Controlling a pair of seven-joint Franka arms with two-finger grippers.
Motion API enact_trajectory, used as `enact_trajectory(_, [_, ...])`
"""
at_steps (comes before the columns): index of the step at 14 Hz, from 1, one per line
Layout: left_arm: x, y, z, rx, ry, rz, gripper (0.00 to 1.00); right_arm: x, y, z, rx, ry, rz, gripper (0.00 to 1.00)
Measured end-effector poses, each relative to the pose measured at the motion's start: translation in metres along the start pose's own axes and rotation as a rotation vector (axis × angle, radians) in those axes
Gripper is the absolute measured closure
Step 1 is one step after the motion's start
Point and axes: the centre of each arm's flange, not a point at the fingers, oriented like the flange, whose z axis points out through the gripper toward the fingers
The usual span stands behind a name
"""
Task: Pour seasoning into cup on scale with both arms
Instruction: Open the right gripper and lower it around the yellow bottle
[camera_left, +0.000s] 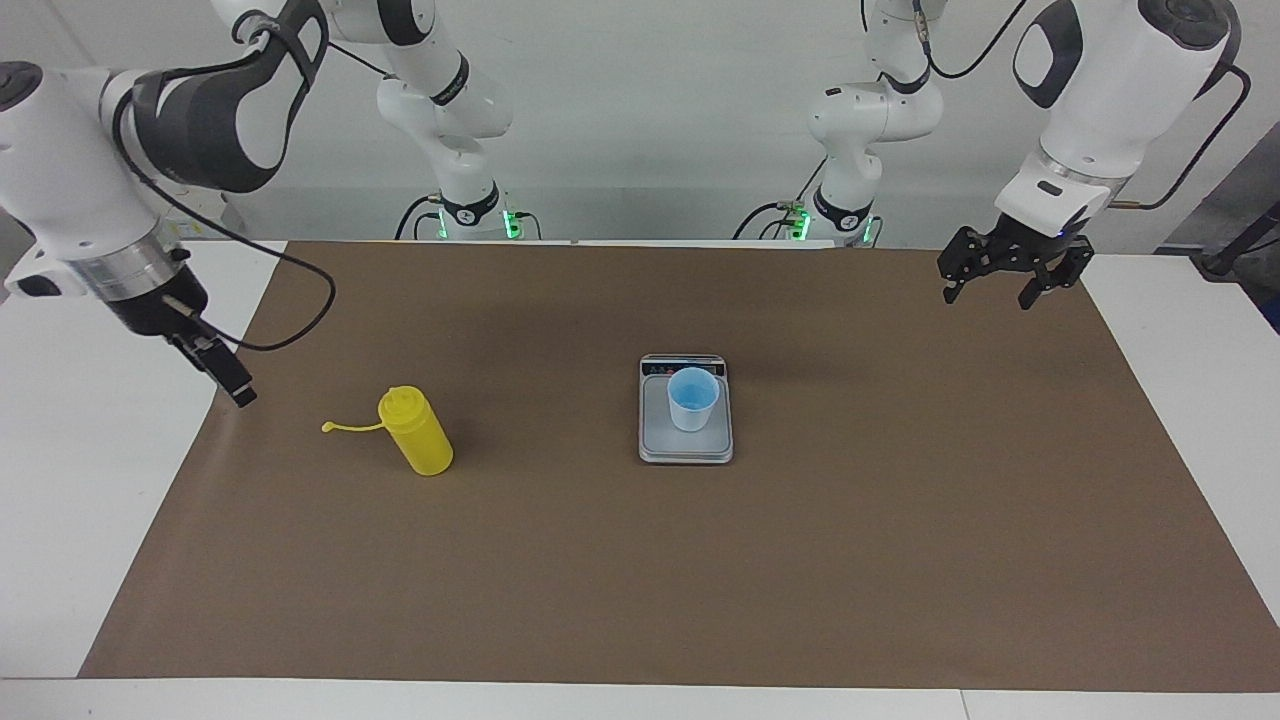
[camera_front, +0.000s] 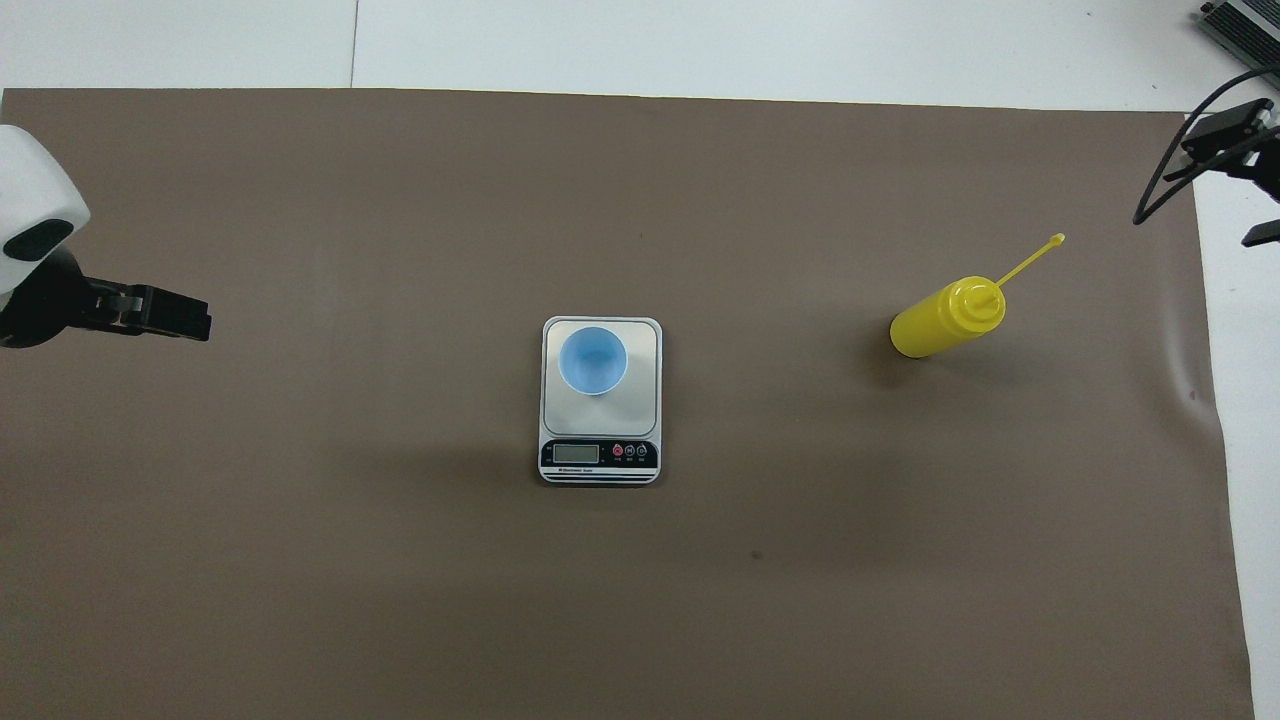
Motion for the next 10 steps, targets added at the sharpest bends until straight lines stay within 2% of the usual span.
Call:
enact_trajectory(2, [0.000,0.000,0.000,0.000,0.000,0.000,0.00,0.022,0.000,0.025,0.064,-0.059,0.143,0.00])
enact_trajectory(5, [0.000,0.000,0.000,0.000,0.000,-0.001,0.00,0.032,0.003,0.049,0.114,-0.151,0.271,0.00])
enact_trajectory(10, [0.000,0.000,0.000,-0.002,0.000,-0.083,0.00,0.025,0.018,0.109,0.042,-0.335,0.463,0.00])
